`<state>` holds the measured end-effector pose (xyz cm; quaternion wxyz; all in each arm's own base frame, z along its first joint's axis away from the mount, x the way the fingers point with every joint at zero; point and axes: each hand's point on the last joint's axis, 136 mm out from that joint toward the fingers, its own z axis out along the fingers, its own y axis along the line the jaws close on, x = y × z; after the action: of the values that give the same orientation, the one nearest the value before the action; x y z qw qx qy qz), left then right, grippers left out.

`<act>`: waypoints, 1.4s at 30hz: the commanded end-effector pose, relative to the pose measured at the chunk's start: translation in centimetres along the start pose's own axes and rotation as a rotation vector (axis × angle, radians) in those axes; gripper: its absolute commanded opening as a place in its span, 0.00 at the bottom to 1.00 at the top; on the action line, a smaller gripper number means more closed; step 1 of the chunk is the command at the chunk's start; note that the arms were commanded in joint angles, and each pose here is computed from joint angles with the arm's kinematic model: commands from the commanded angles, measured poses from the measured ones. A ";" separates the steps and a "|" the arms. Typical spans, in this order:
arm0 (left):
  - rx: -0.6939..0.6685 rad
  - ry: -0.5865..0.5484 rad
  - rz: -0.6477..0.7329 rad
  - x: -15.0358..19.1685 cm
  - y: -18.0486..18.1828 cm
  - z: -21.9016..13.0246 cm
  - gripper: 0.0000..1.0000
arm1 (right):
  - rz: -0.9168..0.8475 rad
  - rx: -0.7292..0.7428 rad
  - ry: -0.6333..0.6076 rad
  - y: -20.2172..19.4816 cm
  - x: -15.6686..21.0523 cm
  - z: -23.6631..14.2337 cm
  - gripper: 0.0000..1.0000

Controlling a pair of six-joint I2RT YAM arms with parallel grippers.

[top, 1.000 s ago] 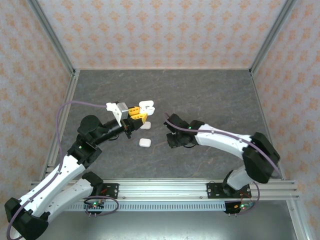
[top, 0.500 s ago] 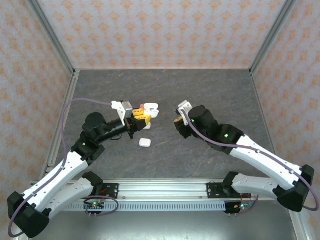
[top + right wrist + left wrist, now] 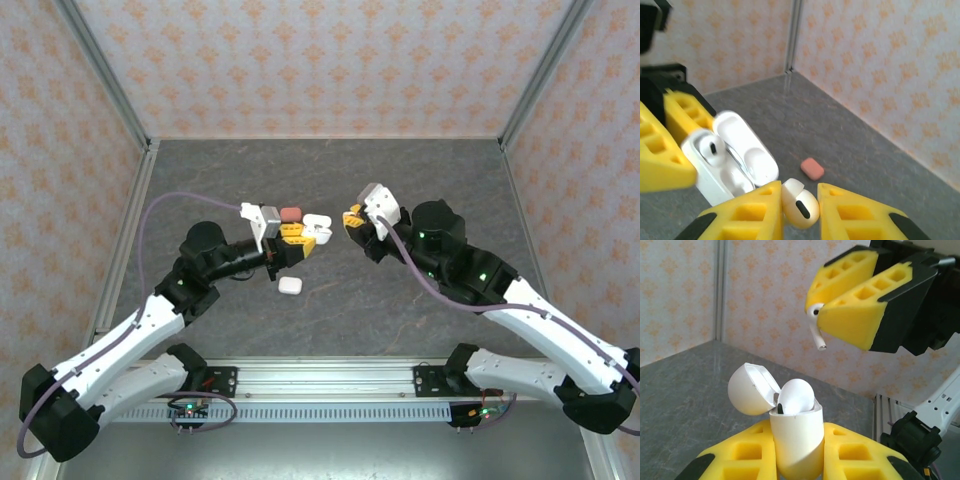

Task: Insert the wireless bluetooth earbuds into the charging case

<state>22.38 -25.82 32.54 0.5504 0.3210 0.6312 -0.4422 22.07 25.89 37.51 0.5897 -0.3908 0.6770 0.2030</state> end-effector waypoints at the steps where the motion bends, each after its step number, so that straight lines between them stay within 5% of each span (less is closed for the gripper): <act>1: 0.056 -0.080 0.046 -3.1 -1.6 0.0 0.00 | -0.044 -0.065 -0.087 1.0 -2.6 -0.2 0.21; 42: 0.055 -0.086 0.066 -3.4 -1.7 0.0 0.00 | 0.010 -0.242 0.085 4.2 1.0 1.0 0.23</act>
<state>21.88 -26.20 33.09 0.5492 0.3303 0.6221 -0.4498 20.82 28.53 34.74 0.5233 -0.4565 0.6790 0.2380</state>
